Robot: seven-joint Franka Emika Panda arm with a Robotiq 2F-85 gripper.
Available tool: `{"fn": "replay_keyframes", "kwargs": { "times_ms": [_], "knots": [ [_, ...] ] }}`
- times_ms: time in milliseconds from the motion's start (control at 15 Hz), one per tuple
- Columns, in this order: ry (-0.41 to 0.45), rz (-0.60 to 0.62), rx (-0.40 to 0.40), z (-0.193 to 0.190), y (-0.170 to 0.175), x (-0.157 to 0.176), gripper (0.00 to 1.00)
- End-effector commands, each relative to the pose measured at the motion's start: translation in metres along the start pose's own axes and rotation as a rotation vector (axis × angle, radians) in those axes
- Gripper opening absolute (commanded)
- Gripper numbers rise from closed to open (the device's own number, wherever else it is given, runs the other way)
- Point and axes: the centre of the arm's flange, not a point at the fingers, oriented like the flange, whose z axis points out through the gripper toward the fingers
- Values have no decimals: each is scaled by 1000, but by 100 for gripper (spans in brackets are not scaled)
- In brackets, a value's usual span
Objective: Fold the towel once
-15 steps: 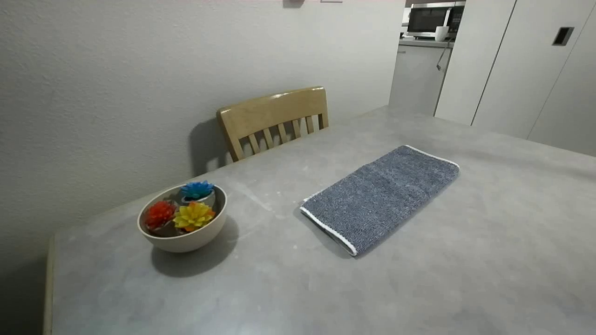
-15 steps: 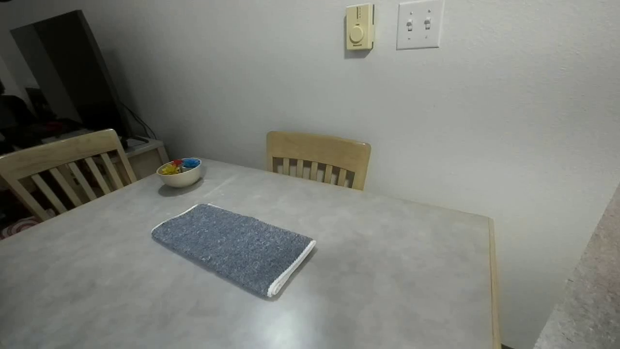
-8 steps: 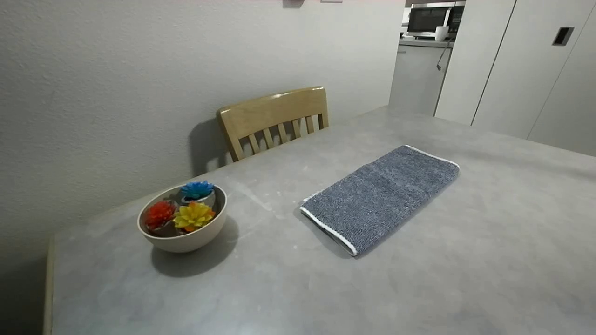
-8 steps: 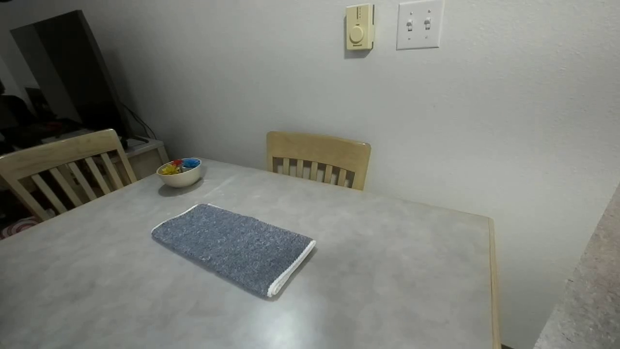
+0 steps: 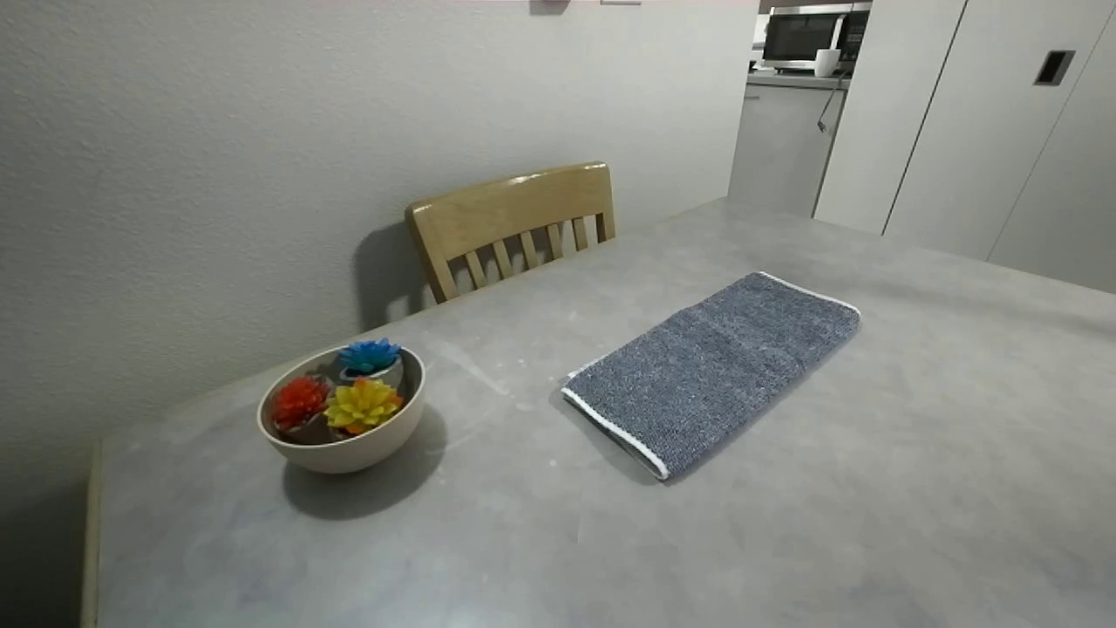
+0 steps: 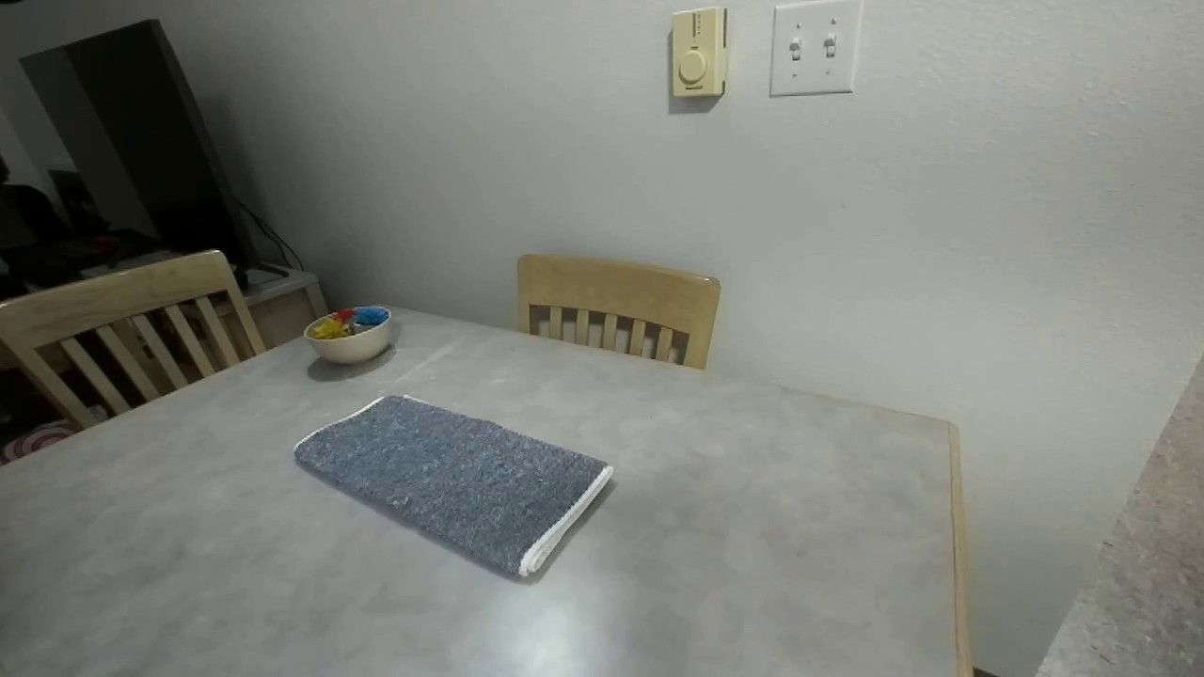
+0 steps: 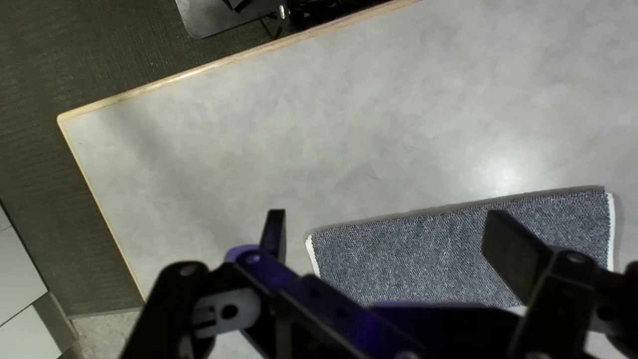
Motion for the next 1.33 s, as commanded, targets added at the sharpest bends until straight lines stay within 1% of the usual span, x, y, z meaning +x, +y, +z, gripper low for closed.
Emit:
{"fn": "replay_keyframes", "kwargs": {
  "times_ms": [0,400,533,800,867,1067,1267],
  "knots": [
    [7,-4,10,3,-1,14,100],
    [17,-14,18,16,-18,47,100],
    [-1,-32,12,25,-32,56,100],
    [-62,-106,-14,54,-73,71,100],
    [-41,-89,3,44,-53,51,100],
    [-68,-111,-3,58,-72,58,100],
    [-59,-99,1,59,-67,59,100]
  ]
}}
